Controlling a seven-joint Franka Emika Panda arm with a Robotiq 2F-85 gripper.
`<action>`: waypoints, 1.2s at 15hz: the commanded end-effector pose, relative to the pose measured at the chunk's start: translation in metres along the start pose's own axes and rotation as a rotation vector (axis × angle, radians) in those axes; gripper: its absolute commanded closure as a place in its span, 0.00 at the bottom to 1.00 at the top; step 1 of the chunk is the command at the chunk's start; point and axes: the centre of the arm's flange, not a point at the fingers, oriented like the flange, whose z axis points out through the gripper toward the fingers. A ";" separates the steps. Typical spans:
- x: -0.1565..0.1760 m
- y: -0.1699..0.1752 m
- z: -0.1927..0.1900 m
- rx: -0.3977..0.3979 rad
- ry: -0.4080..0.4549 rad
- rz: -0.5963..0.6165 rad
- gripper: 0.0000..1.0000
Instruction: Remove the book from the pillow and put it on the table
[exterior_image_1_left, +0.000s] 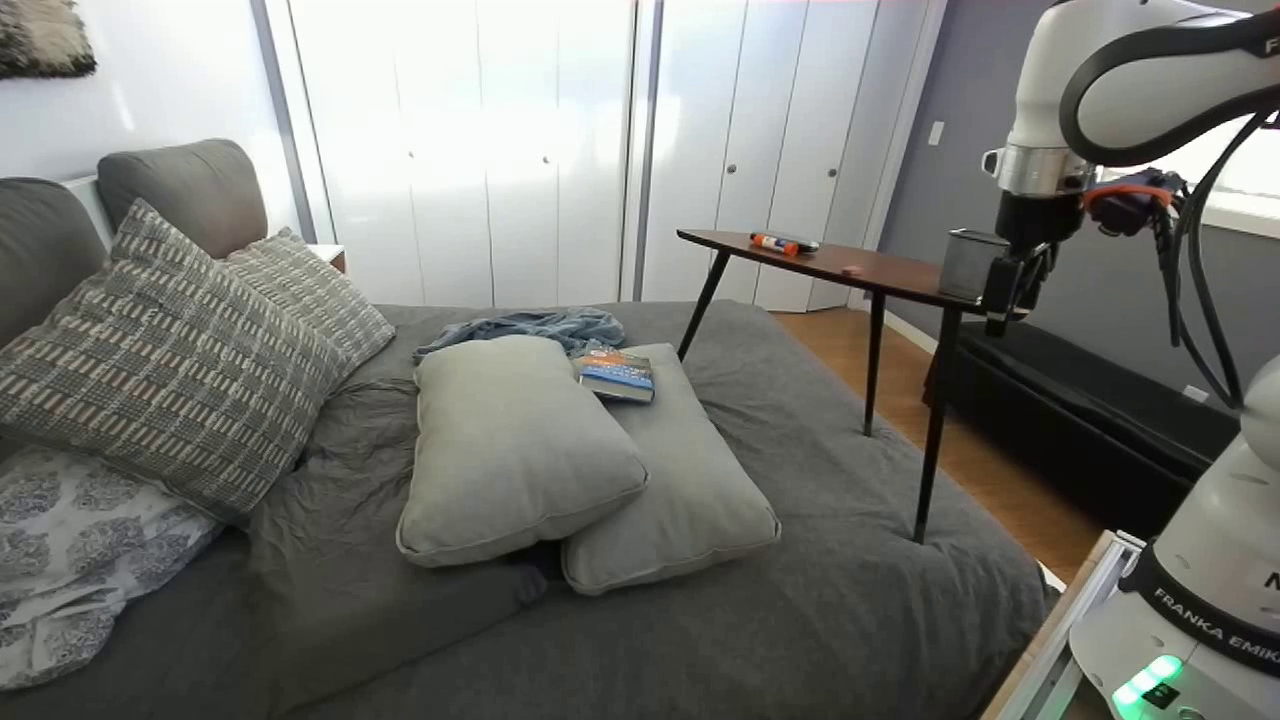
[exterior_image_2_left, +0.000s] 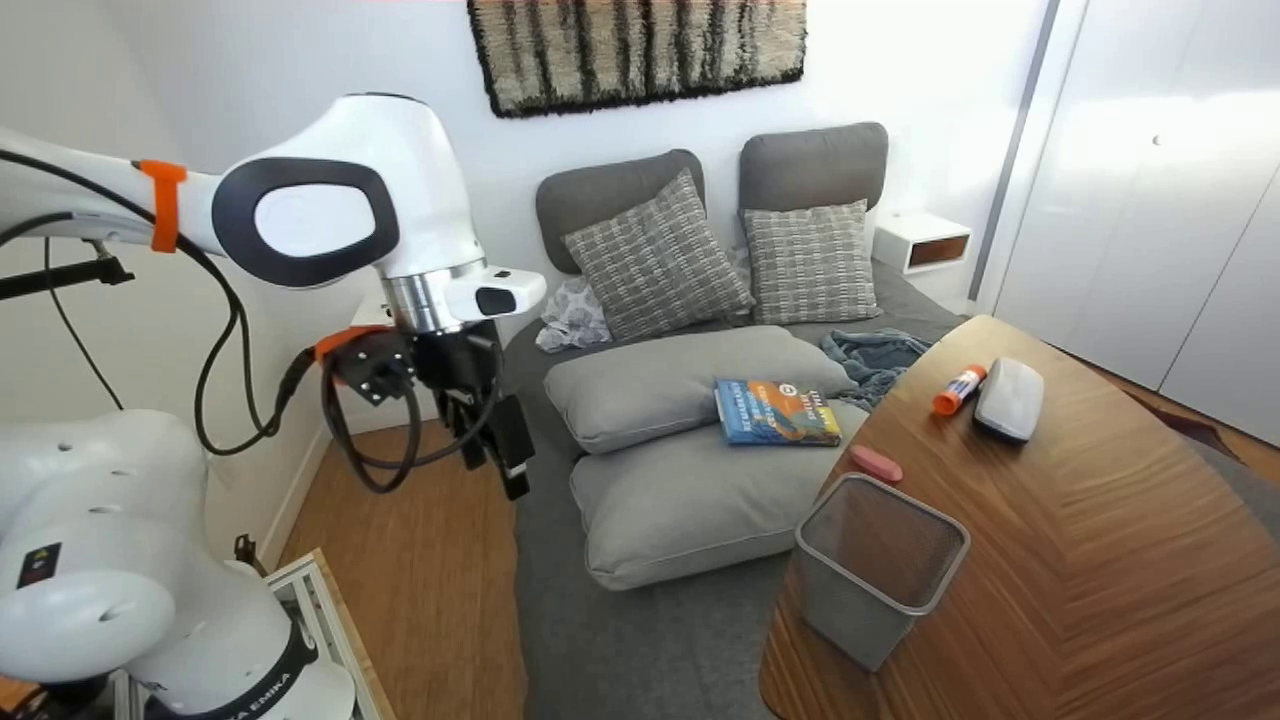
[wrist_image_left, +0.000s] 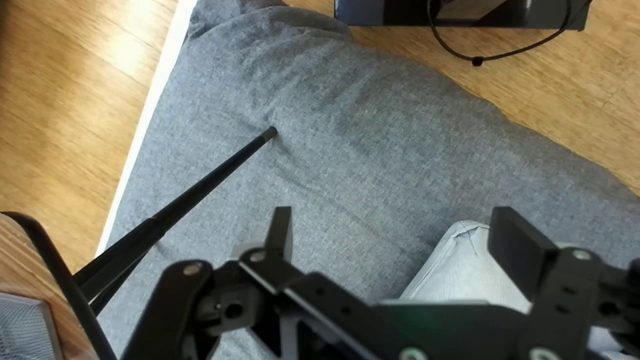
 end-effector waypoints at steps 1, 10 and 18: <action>0.014 0.019 0.004 0.024 0.109 0.031 0.00; 0.103 0.077 -0.023 0.023 0.401 -0.104 0.00; 0.142 0.085 -0.036 -0.051 0.378 -0.124 0.00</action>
